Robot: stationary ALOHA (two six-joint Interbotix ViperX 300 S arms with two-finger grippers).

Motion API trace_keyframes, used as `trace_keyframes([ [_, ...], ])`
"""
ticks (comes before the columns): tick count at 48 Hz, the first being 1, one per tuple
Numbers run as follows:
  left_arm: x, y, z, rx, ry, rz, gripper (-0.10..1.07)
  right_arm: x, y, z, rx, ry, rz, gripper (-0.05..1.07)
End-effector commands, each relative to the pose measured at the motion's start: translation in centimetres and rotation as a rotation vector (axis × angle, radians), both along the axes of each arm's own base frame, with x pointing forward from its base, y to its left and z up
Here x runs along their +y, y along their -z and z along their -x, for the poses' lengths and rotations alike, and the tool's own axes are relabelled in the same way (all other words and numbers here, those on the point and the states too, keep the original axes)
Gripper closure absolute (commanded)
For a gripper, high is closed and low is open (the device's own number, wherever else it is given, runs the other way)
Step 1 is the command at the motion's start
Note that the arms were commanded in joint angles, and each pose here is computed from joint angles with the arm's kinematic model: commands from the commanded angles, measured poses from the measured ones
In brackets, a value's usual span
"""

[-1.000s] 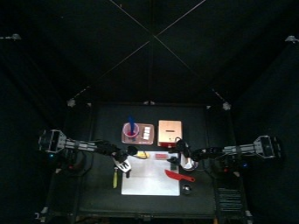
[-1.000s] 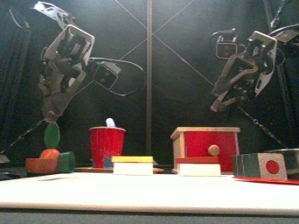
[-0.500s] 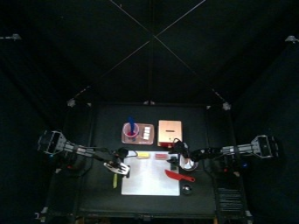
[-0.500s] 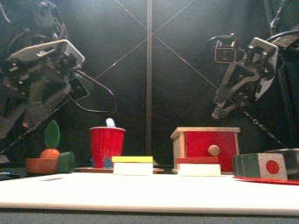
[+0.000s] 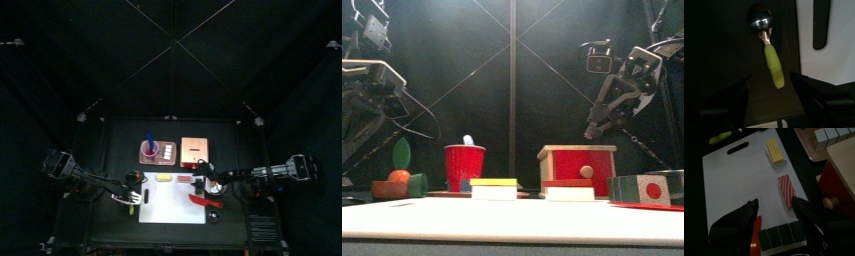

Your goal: Put spoon into bowl

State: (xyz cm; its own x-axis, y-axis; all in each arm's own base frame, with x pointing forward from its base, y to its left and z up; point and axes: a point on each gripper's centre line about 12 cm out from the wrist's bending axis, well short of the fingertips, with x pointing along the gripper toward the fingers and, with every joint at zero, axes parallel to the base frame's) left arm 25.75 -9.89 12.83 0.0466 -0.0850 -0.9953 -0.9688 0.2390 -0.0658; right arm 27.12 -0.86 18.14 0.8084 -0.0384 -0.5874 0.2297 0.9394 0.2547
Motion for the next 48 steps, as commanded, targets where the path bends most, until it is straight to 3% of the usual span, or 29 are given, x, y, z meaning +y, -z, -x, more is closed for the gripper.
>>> trace_keyframes([
  [1,-0.1,-0.1,-0.4,-0.029,-0.016,-0.029,0.04,0.0,-0.6,-0.3,-0.02,0.001,-0.004,0.14],
  [15,-1.5,2.0,0.0,0.026,-0.05,-0.055,0.04,0.0,-0.3,-0.1,-0.013,0.019,-0.031,0.14],
  [25,-1.7,2.4,-0.4,0.027,-0.047,-0.058,0.06,0.0,-0.3,-0.1,-0.013,0.028,-0.044,0.14],
  [48,-3.1,3.3,-1.4,-0.007,-0.051,-0.022,0.33,0.0,-0.1,0.1,-0.006,0.034,-0.05,0.14],
])
